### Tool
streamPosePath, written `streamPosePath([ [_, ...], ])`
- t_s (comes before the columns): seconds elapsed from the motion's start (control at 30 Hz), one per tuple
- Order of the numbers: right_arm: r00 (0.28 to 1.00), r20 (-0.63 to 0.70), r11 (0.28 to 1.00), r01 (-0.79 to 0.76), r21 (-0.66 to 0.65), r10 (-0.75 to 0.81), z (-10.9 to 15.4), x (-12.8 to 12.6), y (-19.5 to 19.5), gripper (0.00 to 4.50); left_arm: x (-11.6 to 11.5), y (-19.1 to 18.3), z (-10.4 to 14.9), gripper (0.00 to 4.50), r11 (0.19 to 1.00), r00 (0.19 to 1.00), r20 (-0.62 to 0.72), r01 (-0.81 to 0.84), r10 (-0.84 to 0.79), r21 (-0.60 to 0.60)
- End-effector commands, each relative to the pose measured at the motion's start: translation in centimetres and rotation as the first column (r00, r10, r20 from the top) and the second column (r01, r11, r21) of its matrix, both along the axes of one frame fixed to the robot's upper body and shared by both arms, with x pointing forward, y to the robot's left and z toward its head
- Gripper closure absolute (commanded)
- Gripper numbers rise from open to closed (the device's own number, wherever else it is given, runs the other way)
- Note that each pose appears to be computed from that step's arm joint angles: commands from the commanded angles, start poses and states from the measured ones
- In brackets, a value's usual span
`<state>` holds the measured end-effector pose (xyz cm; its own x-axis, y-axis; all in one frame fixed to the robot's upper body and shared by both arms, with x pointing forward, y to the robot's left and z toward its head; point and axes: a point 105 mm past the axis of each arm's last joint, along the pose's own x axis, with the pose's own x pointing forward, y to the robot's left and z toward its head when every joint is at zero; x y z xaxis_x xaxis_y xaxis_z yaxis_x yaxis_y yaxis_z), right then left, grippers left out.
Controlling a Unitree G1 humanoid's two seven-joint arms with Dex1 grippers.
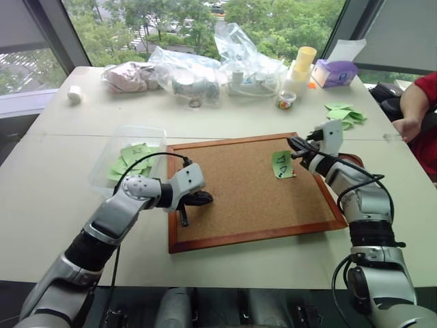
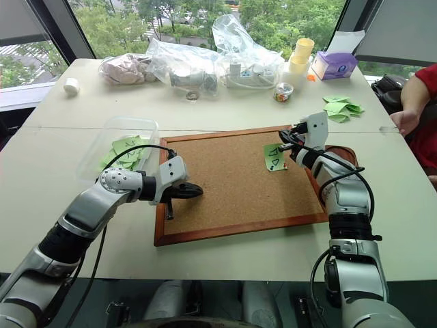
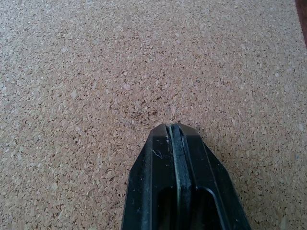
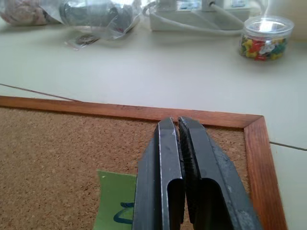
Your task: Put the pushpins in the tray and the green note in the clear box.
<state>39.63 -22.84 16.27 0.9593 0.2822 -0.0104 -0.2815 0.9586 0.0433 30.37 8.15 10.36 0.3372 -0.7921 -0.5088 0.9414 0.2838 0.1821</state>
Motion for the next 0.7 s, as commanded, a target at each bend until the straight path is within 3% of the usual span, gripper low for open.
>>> streamPosePath([
  [0.03,0.986,0.062,0.988,0.154,-0.014,-0.153,2.2,-1.2,-4.1,4.45,-0.6,-0.4,-0.6,4.50,0.999,0.999,-0.018,0.035,-0.035,0.012],
  [0.2,0.950,-0.017,0.949,0.310,-0.054,-0.311,0.5,-2.8,-7.9,4.45,-0.6,-0.4,-0.5,4.50,0.999,0.999,-0.017,0.042,-0.042,0.010],
  [0.53,0.895,-0.144,0.906,0.411,-0.103,-0.422,-3.6,-2.8,-10.2,4.45,-0.6,-0.6,-0.6,4.50,0.998,0.998,-0.019,0.066,-0.066,0.011],
  [0.63,0.894,-0.142,0.905,0.415,-0.094,-0.425,-3.7,-2.7,-10.3,3.67,-0.6,-0.6,-0.5,4.50,0.998,0.998,-0.019,0.067,-0.067,0.013],
  [0.7,0.893,-0.142,0.904,0.416,-0.095,-0.426,-3.7,-2.7,-10.3,2.62,-0.6,-0.5,-0.5,4.50,0.998,0.998,-0.019,0.066,-0.066,0.016],
])
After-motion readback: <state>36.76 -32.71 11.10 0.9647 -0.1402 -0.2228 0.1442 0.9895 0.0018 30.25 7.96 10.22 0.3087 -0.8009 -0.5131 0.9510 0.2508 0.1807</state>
